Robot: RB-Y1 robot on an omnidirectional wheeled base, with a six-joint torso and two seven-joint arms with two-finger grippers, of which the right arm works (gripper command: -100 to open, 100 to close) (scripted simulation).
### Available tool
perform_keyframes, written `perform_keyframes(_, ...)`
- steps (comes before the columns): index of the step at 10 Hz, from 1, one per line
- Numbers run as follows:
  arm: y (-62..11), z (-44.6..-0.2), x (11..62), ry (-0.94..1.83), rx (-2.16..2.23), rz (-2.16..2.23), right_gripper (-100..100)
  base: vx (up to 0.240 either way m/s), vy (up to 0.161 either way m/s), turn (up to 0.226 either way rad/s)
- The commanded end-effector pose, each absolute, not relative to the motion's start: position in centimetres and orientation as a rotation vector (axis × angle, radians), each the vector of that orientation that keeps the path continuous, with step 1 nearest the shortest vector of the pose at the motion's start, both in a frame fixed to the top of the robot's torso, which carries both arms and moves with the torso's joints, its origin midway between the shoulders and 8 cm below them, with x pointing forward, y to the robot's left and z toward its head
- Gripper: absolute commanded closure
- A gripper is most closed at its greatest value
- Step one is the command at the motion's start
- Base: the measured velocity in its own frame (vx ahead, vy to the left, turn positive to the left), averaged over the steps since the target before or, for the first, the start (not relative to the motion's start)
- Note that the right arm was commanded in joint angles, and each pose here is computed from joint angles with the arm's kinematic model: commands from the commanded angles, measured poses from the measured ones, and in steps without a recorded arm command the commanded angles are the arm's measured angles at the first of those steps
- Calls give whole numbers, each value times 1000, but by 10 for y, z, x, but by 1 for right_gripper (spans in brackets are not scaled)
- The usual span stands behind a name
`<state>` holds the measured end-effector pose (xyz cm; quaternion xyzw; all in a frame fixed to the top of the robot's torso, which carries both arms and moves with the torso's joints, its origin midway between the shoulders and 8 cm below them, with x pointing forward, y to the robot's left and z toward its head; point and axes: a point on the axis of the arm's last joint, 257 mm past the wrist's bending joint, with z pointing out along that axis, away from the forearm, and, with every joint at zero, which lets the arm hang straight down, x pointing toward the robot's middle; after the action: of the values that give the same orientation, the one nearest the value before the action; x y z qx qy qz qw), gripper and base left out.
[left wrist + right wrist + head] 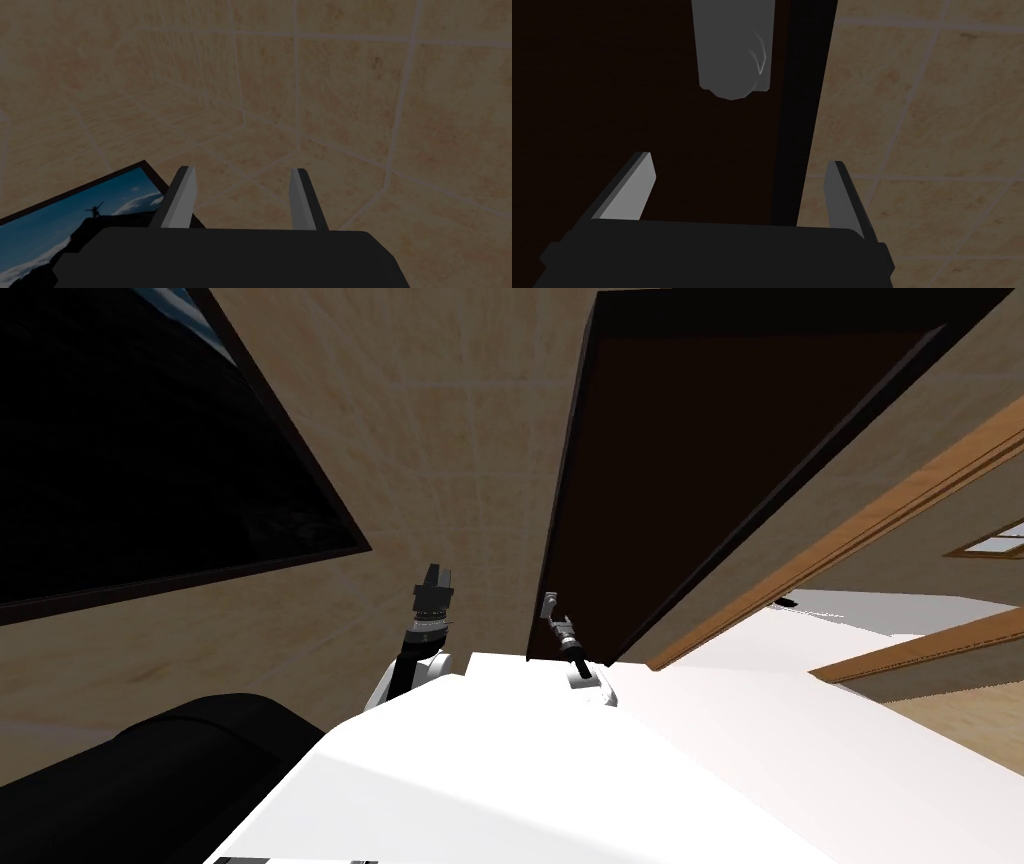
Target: Pull the door open
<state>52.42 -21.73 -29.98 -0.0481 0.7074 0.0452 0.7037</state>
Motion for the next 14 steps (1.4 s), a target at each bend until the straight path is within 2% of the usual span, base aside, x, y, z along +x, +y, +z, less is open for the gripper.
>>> perform_keyframes(1, -242, -297, 528, 1572, -80, 75, -100, 103, 72, 210)
perform_keyframes(3, -266, -297, 531, 1573, -43, 49, -100, 189, 43, 159)
perform_keyframes(7, -288, -295, 532, 1572, -12, 27, -100, 189, 20, 42)
perform_keyframes(8, -288, -295, 532, 1572, -12, 27, 100, -11, -3, 3)
perform_keyframes(14, -289, -300, 529, 1581, 28, 61, 100, -18, -4, 12)
